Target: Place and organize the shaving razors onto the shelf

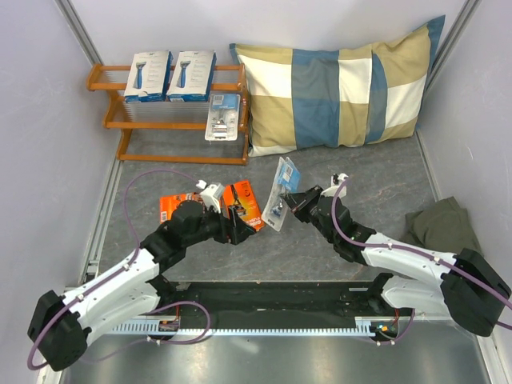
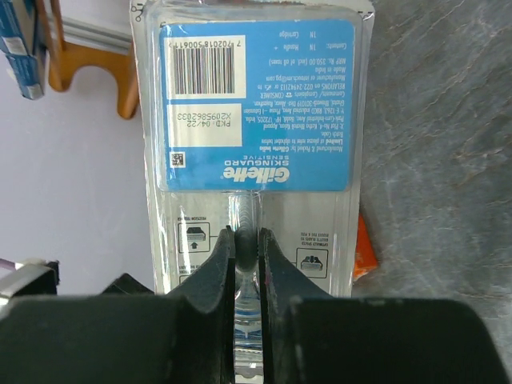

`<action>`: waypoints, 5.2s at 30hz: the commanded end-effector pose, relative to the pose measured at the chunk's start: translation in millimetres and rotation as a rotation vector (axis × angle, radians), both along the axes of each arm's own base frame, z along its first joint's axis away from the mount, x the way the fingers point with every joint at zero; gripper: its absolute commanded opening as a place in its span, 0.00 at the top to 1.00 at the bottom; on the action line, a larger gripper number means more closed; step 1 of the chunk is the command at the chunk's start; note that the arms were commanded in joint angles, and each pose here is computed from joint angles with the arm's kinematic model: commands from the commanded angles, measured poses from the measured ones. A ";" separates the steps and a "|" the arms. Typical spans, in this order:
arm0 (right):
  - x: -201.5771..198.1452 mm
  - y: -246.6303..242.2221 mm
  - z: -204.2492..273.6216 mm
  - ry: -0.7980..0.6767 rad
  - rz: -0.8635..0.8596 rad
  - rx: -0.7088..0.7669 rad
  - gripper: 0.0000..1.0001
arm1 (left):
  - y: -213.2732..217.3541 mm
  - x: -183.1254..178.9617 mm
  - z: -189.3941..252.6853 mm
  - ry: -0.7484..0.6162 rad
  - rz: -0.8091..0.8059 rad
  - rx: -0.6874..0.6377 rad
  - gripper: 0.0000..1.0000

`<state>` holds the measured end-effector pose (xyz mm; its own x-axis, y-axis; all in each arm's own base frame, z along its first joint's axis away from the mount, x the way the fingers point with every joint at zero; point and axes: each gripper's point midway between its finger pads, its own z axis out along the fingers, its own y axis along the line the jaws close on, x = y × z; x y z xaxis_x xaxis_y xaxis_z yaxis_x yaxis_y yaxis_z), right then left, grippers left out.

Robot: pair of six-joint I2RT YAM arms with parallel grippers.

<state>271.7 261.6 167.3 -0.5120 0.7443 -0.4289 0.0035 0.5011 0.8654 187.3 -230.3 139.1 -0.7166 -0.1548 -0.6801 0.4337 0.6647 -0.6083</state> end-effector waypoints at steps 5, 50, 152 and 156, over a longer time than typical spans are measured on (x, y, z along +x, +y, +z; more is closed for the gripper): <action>5.0 6.0 37.7 -0.038 -0.028 0.193 1.00 | -39.9 15.1 35.4 -0.217 -0.052 -0.032 0.17; -19.2 10.7 71.6 -0.144 0.119 0.184 0.02 | -62.1 41.0 36.8 -0.267 0.063 0.001 0.98; -16.1 -44.0 23.1 -0.097 0.103 0.125 0.02 | 172.3 283.2 107.1 0.061 0.296 -0.716 0.98; -16.7 -46.7 21.9 -0.097 0.100 0.116 0.02 | 171.9 298.3 104.4 0.077 0.297 -0.708 0.98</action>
